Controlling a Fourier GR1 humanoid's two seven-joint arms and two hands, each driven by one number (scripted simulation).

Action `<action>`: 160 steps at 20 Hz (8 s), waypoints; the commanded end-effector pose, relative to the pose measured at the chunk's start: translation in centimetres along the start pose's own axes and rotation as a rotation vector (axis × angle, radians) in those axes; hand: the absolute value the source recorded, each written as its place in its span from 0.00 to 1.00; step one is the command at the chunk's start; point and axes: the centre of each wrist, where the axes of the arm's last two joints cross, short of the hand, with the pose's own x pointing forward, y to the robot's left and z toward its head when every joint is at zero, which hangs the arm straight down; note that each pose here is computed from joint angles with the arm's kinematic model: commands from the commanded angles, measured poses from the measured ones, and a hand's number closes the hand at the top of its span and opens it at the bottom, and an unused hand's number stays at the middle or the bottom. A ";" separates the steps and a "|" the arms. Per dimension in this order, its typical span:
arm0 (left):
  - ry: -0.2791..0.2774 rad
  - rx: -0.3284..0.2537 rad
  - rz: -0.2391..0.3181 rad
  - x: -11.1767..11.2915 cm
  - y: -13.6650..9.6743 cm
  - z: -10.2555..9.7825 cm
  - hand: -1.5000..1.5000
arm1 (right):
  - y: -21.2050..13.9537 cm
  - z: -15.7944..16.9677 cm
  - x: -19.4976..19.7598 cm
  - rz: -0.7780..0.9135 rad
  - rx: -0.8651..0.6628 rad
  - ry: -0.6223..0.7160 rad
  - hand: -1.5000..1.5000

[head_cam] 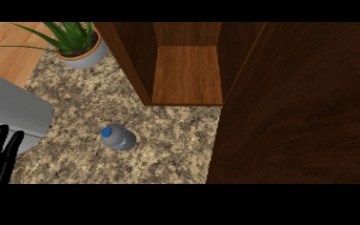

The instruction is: Pick up the bottled water, place it into the cabinet and close the cabinet

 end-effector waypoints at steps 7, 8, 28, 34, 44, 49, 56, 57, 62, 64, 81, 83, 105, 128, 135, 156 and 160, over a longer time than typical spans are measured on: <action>-0.062 -0.018 0.025 2.6 0.2 1.0 0.00 | 0.2 1.5 2.7 0.102 -0.051 -0.063 0.00; -0.053 -0.015 0.022 0.7 1.3 -0.2 0.00 | 0.5 1.1 2.1 0.108 -0.030 -0.047 0.00; 0.000 0.043 -0.079 -7.9 0.4 -5.3 0.00 | 1.9 0.7 2.5 0.112 -0.024 -0.036 0.00; 0.058 0.017 -0.083 -12.0 1.5 -5.6 0.00 | 1.3 1.3 2.1 0.134 -0.014 -0.052 0.00; 0.073 -0.022 -0.073 -18.7 0.7 -6.2 0.00 | 1.7 0.6 2.6 0.131 -0.008 -0.057 0.00; 0.104 -0.031 -0.063 -20.7 0.9 -4.5 0.00 | 1.4 1.3 3.2 0.127 -0.041 -0.059 0.00; 0.121 -0.032 -0.053 -23.3 -1.1 -5.6 0.00 | 1.4 1.0 1.7 0.129 -0.018 -0.050 0.00; 0.116 -0.018 -0.065 -24.2 -0.7 -4.8 0.00 | 2.1 1.9 3.1 0.115 -0.024 -0.045 0.00; 0.136 -0.022 -0.082 -26.0 -1.1 -3.3 0.00 | 2.6 2.1 2.8 0.119 -0.026 -0.056 0.00; 0.127 -0.007 -0.062 -26.4 0.0 -4.7 0.00 | 1.8 1.1 2.6 0.119 -0.010 -0.073 0.00; 0.090 0.012 0.014 -31.1 0.7 -2.4 0.00 | 3.2 2.1 2.0 0.107 -0.029 -0.050 0.00; 0.093 -0.003 0.026 -30.9 1.9 -3.2 0.00 | 2.2 1.9 2.0 0.116 -0.035 -0.036 0.00; 0.102 -0.105 0.215 -30.9 3.0 -6.3 1.00 | 1.5 1.1 2.7 0.128 -0.022 -0.028 0.00; 0.021 -0.194 0.293 -22.7 -4.9 -9.9 1.00 | 2.5 1.6 0.5 0.117 -0.029 -0.033 0.00; -0.038 -0.218 0.272 -17.8 -8.2 -11.5 1.00 | 2.6 0.6 1.4 0.111 -0.021 -0.030 0.00; -0.072 -0.185 0.114 -14.3 -16.7 -19.3 1.00 | 1.6 2.5 2.0 0.092 -0.019 -0.036 0.00; -0.030 -0.176 0.065 -14.5 -16.8 -21.3 1.00 | 2.5 2.0 1.2 0.095 -0.026 -0.031 0.00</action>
